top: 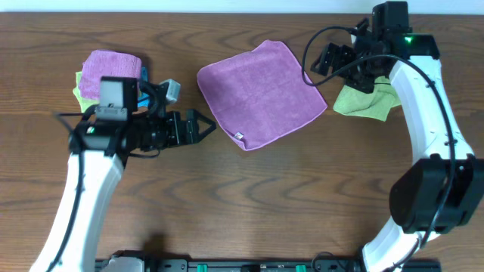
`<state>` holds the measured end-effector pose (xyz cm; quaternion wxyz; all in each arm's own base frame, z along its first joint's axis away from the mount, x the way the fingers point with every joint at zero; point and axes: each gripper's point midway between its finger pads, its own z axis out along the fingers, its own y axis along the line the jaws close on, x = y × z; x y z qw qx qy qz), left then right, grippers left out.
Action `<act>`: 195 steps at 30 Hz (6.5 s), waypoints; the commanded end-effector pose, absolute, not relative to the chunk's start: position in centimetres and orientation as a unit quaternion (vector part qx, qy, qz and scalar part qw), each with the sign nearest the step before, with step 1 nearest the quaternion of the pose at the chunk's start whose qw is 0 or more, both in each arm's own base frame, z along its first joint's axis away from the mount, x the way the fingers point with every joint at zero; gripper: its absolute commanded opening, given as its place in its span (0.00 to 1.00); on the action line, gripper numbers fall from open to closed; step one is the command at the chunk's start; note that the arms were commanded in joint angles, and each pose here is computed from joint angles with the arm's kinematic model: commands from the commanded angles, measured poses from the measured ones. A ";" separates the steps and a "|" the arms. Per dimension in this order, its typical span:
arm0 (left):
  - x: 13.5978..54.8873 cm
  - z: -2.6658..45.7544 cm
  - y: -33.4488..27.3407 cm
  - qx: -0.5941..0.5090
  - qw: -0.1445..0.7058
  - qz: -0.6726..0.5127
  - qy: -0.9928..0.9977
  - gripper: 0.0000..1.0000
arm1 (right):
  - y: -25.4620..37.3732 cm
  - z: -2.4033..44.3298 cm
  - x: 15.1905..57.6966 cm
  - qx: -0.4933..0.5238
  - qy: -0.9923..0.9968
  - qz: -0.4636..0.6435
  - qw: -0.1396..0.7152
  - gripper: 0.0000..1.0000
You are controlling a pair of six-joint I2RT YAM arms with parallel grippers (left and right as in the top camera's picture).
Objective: Fold the cloth
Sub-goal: 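Move the left gripper to the pink cloth's lower left corner, then grasp the near corners of the pink cloth with both grippers, then lift the near edge with both grippers and fold it toward the far edge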
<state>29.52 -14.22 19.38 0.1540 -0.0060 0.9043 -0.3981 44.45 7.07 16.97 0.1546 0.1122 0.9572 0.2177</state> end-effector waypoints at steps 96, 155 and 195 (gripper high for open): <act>33.0 0.7 -24.3 -0.368 -0.010 -0.378 0.850 0.06 | 6.5 1.5 43.5 0.187 0.952 0.228 0.086 0.70; 26.8 -0.8 -16.1 -0.231 -0.110 -0.352 0.900 0.06 | 9.8 1.0 27.3 0.151 0.982 0.109 -0.034 0.01; 28.6 5.0 -15.6 -0.172 -0.070 -0.334 0.924 0.06 | 10.3 4.8 26.7 0.148 0.974 0.162 0.056 0.01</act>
